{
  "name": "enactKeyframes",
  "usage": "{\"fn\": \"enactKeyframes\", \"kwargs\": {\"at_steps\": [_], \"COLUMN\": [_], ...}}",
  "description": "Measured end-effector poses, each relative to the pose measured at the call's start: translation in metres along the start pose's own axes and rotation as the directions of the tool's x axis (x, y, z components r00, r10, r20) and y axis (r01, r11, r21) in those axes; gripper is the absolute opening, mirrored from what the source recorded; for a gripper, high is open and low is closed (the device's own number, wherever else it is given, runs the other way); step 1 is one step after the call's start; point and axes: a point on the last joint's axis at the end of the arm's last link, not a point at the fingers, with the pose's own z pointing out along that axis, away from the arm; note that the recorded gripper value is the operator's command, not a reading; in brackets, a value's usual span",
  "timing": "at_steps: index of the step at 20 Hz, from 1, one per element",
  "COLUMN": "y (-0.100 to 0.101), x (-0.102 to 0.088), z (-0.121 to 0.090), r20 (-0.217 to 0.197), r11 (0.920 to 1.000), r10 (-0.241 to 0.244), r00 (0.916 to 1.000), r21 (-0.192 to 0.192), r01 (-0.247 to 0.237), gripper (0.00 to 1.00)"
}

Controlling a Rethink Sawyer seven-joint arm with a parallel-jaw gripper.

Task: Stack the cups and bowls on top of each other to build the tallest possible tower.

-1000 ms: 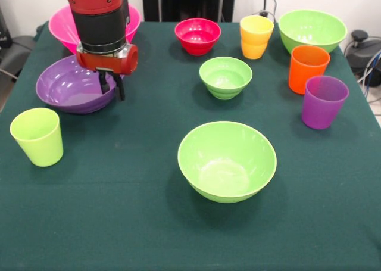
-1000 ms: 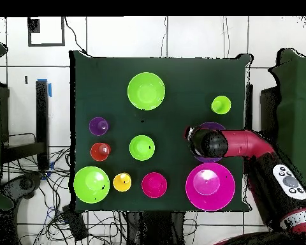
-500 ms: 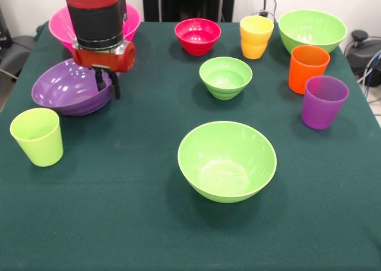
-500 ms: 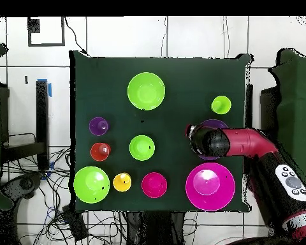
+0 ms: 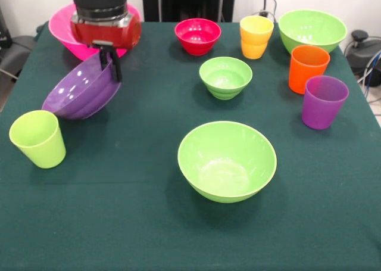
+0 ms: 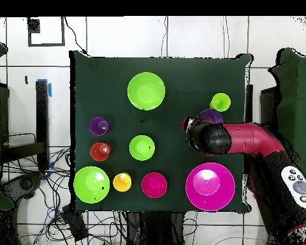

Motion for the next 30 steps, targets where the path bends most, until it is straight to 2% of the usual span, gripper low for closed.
{"fn": "enactKeyframes", "kwargs": {"at_steps": [2,3,6,8,17,30], "y": [0.007,0.02,0.035,0.054,0.106,0.145], "x": [-0.002,-0.004,-0.005,-0.004,0.004,0.006], "z": [-0.007,-0.017,-0.026,-0.037,-0.06,-0.067], "r20": [0.001,0.006,0.012,0.016,0.02,0.02], "r11": [1.0,0.9999,0.9997,0.9991,0.9958,0.9922], "r10": [-0.002,-0.01,-0.022,-0.037,-0.084,-0.11], "r00": [1.0,0.9999,0.9997,0.9992,0.9962,0.9937], "r21": [-0.004,-0.009,-0.014,-0.02,-0.034,-0.056], "r01": [0.002,0.01,0.022,0.038,0.085,0.111], "gripper": [0.0,0.0,0.0,0.0,0.0,0.0]}}
